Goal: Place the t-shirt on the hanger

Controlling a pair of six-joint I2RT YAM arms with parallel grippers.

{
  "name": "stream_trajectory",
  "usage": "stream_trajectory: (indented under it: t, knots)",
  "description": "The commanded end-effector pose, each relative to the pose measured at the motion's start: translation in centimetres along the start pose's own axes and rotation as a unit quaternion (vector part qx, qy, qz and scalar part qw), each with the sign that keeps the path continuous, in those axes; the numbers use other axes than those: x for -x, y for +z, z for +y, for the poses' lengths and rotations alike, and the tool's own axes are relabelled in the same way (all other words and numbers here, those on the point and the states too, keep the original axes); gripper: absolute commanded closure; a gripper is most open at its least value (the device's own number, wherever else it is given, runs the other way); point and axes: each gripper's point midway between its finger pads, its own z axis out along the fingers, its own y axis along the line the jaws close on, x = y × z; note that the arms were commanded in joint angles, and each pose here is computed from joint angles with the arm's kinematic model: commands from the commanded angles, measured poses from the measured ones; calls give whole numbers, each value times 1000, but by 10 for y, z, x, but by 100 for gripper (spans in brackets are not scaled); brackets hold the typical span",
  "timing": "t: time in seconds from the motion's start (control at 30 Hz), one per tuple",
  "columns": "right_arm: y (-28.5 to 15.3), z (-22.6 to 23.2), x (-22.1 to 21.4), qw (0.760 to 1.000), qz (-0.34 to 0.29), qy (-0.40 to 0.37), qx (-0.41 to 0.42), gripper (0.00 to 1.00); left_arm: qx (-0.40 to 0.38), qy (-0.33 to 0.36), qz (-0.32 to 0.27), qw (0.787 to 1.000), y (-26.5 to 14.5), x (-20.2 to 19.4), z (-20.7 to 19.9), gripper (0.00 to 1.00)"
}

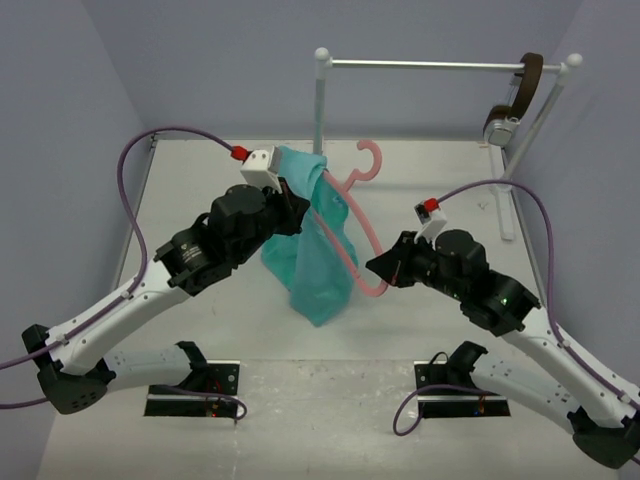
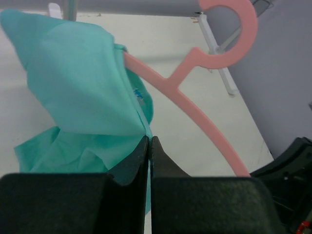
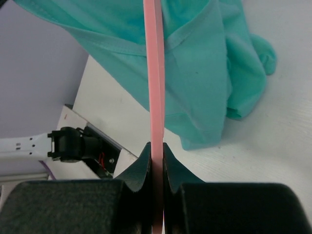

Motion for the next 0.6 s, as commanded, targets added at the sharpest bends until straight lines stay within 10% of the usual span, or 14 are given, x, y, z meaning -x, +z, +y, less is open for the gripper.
stream_trajectory:
  t: [0.0,0.2,0.57]
  knots:
    - [5,70,31,990,-31,-70,121,100,-95,-17,-28,995,-36,31,-47,100]
    - [-21,145,6,918,3,-187,351,100,-146,7,-33,989,-59,38,-68,100]
    - [-2,86,59,963,-174,-71,190,100,-34,44,-23,998,-81,46,-15,100]
